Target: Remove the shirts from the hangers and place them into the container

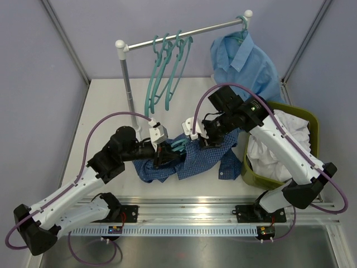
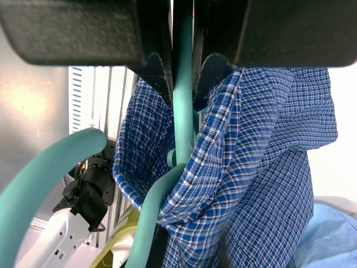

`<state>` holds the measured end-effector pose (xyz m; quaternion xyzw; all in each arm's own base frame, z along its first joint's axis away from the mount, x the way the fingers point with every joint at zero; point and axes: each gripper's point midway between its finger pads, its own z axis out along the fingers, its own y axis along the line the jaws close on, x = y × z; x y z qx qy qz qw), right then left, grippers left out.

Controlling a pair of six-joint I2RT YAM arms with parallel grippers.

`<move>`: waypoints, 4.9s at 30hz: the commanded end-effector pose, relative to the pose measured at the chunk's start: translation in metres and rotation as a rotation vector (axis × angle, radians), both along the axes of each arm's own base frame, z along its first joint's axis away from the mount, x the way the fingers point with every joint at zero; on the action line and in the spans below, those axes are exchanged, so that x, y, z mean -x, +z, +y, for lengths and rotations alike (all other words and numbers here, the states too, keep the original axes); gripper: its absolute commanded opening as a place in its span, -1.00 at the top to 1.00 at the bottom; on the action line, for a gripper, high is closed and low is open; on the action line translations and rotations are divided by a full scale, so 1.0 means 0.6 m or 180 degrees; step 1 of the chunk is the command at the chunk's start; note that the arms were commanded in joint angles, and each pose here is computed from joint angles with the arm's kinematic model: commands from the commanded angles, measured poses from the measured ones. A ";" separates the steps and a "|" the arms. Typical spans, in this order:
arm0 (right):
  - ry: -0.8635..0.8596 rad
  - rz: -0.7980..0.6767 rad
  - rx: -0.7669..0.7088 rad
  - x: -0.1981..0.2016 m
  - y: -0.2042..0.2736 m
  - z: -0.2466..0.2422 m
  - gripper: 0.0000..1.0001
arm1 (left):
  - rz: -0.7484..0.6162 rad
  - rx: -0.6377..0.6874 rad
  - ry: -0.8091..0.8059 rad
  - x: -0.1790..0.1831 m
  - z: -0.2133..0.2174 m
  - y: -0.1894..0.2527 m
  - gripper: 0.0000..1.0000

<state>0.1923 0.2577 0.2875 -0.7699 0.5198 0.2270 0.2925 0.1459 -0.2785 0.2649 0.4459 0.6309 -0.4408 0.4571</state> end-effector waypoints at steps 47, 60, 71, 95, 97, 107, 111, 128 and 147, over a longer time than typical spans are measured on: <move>-0.1474 0.0573 -0.0114 -0.056 0.013 -0.048 1.00 | 0.1532 0.0146 0.2909 -0.139 0.100 -0.094 0.35; -0.1400 -0.0143 0.0440 -0.061 0.007 -0.133 1.00 | 0.0672 -0.0372 0.3785 -0.129 0.262 -0.034 1.00; -0.0506 0.0117 -0.0039 0.031 0.051 -0.103 1.00 | 0.0571 -0.0799 0.3915 -0.132 0.288 -0.074 1.00; -0.1115 0.1463 -0.0965 -0.051 0.057 -0.033 1.00 | 0.0651 -0.0082 0.3221 -0.090 0.246 -0.070 -0.32; -0.1346 0.1289 -0.0874 -0.078 0.045 -0.040 1.00 | 0.0473 -0.0070 0.2975 -0.078 0.240 -0.047 -0.41; -0.0864 0.0984 -0.0399 -0.055 -0.002 -0.054 1.00 | -0.0449 0.0022 0.1727 -0.002 0.206 0.028 -0.97; -0.0410 0.0609 0.0257 -0.015 -0.051 -0.049 1.00 | -0.0668 -0.0190 0.1224 0.006 0.172 0.027 -0.98; 0.0222 0.0589 0.0288 0.037 -0.037 0.011 1.00 | -0.0591 -0.0213 0.0188 0.019 0.072 -0.036 -0.33; -0.1383 0.0599 -0.0501 -0.076 0.065 -0.024 -0.99 | 0.0434 0.0118 0.0709 0.005 0.059 -0.059 1.00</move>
